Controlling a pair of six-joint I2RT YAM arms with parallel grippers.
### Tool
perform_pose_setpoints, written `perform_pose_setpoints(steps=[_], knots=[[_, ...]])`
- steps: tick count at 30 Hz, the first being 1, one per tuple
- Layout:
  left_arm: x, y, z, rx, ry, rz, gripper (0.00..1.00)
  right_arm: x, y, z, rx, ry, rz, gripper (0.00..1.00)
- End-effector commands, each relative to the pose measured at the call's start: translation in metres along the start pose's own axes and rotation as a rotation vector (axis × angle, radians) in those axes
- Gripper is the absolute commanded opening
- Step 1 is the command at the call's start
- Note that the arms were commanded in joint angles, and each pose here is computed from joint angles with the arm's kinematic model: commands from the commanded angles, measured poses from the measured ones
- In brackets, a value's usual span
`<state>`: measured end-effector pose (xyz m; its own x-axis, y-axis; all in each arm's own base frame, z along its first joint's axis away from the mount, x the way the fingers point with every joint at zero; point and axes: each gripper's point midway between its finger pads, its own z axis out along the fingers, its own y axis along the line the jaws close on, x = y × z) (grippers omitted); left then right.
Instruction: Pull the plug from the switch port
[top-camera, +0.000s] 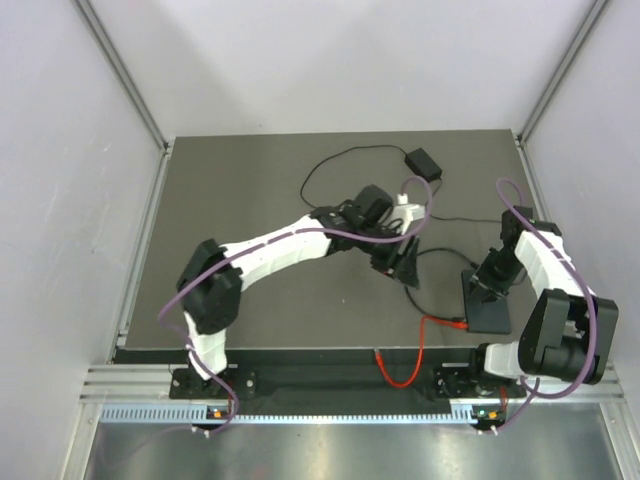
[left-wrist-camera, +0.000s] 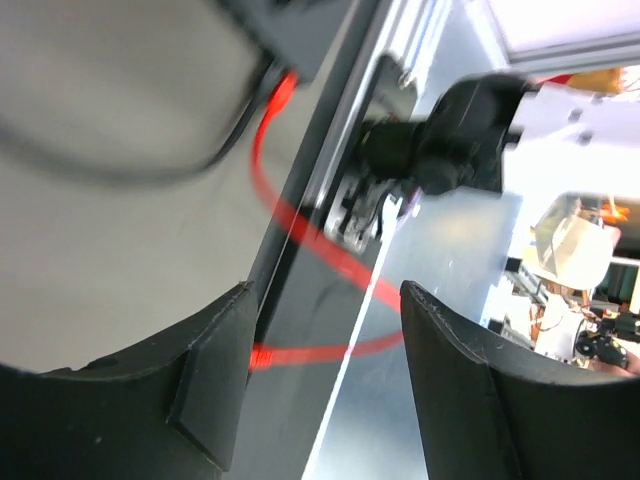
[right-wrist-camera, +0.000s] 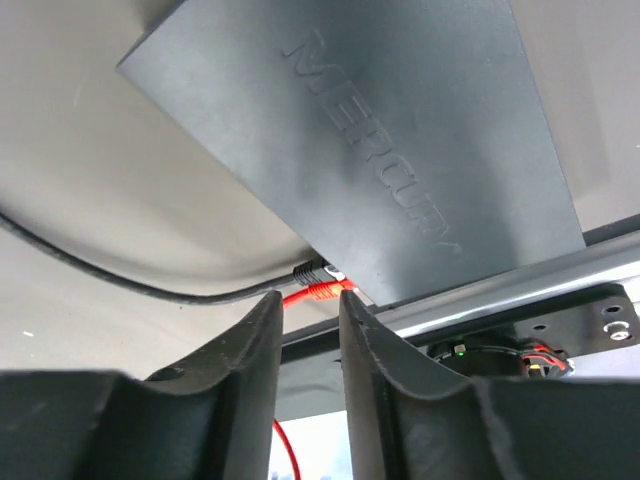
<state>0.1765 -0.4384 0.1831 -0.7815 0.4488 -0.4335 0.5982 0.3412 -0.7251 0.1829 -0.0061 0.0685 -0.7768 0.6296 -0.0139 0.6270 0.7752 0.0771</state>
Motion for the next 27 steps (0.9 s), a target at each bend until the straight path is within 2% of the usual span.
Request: perform_pose_setpoints(steps=[1, 2, 5, 6, 10, 11, 12, 13, 17, 22, 27], knots=[[-0.027, -0.028, 0.031, 0.110, -0.046, 0.063, 0.64, -0.007, 0.001, 0.003, 0.024, -0.019, 0.034, 0.29], [-0.038, -0.035, 0.037, 0.138, -0.082, 0.103, 0.64, -0.010, -0.001, 0.001, 0.035, -0.036, 0.032, 0.29], [-0.050, -0.030, 0.063, 0.183, -0.119, 0.101, 0.63, -0.023, -0.010, -0.007, 0.081, -0.082, 0.036, 0.27], [-0.046, -0.021, 0.078, 0.193, -0.096, 0.051, 0.61, -0.025, -0.012, -0.009, 0.088, -0.089, 0.039, 0.26], [-0.053, -0.017, 0.106, 0.217, -0.091, 0.029, 0.61, -0.034, -0.020, -0.009, 0.091, -0.097, 0.060, 0.21], [-0.059, -0.022, 0.109, 0.222, -0.104, 0.046, 0.63, -0.034, -0.021, -0.007, 0.090, -0.087, 0.050, 0.19], [-0.055, -0.018, 0.120, 0.217, -0.092, 0.043, 0.65, -0.035, -0.020, -0.006, 0.088, -0.088, 0.048, 0.06], [-0.060, -0.022, 0.123, 0.220, -0.102, 0.052, 0.68, -0.036, -0.021, -0.004, 0.087, -0.084, 0.051, 0.01], [-0.057, -0.011, 0.144, 0.174, -0.101, 0.070, 0.70, -0.032, -0.018, 0.003, 0.063, -0.067, 0.064, 0.00], [-0.037, -0.005, 0.165, 0.171, -0.052, 0.080, 0.65, -0.023, -0.030, 0.015, 0.092, -0.047, 0.099, 0.00], [-0.024, 0.004, 0.178, 0.135, -0.031, 0.088, 0.64, -0.020, -0.036, 0.029, 0.113, -0.028, 0.096, 0.00]])
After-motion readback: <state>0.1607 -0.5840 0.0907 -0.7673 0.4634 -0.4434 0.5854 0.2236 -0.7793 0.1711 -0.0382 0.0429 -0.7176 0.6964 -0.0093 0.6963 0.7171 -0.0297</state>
